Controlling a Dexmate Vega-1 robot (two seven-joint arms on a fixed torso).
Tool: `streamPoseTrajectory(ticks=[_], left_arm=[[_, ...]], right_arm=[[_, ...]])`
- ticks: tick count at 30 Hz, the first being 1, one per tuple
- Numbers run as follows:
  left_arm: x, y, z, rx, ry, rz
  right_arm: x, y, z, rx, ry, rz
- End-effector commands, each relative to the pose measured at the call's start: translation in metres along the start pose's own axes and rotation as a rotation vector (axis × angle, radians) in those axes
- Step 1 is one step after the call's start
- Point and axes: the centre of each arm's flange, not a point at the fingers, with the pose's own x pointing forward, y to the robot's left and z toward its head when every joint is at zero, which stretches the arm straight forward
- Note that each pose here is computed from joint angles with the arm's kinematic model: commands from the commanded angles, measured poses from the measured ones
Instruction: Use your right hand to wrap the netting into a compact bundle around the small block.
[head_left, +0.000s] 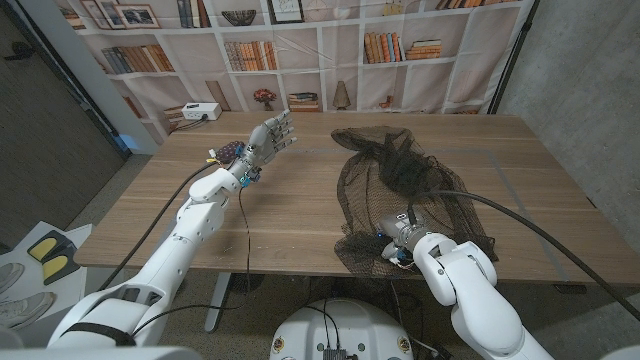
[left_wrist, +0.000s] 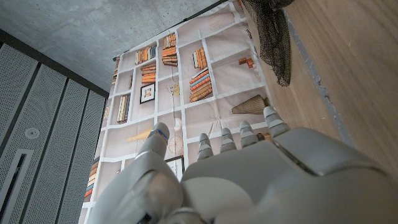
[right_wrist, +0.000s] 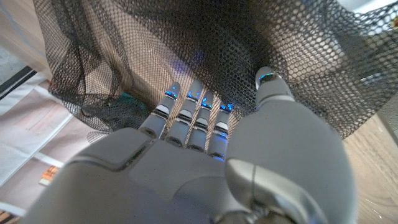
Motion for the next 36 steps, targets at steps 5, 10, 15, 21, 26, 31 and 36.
streamPoseTrajectory(ticks=[5,10,15,21,26,31,36], left_arm=[[0.000,0.003,-0.002,-0.004,0.012,0.001],[0.000,0.004,-0.003,-0.005,0.020,0.003],[0.001,0.005,-0.004,-0.009,0.025,0.006],[0.001,0.008,-0.005,-0.010,0.028,0.013],[0.002,0.009,-0.005,-0.012,0.030,0.015],[0.003,0.010,-0.006,-0.017,0.027,0.015],[0.003,0.012,-0.005,-0.016,0.022,0.022]], right_arm=[[0.004,0.022,-0.004,0.089,-0.014,-0.260],[0.005,0.015,-0.012,0.187,-0.016,-0.352],[0.002,0.002,-0.025,0.342,0.001,-0.508],[0.003,-0.010,-0.044,0.529,-0.001,-0.625],[0.002,-0.020,-0.052,0.560,0.032,-0.759],[0.005,-0.030,-0.056,0.504,0.072,-0.837],[0.010,-0.042,-0.066,0.479,0.094,-0.879]])
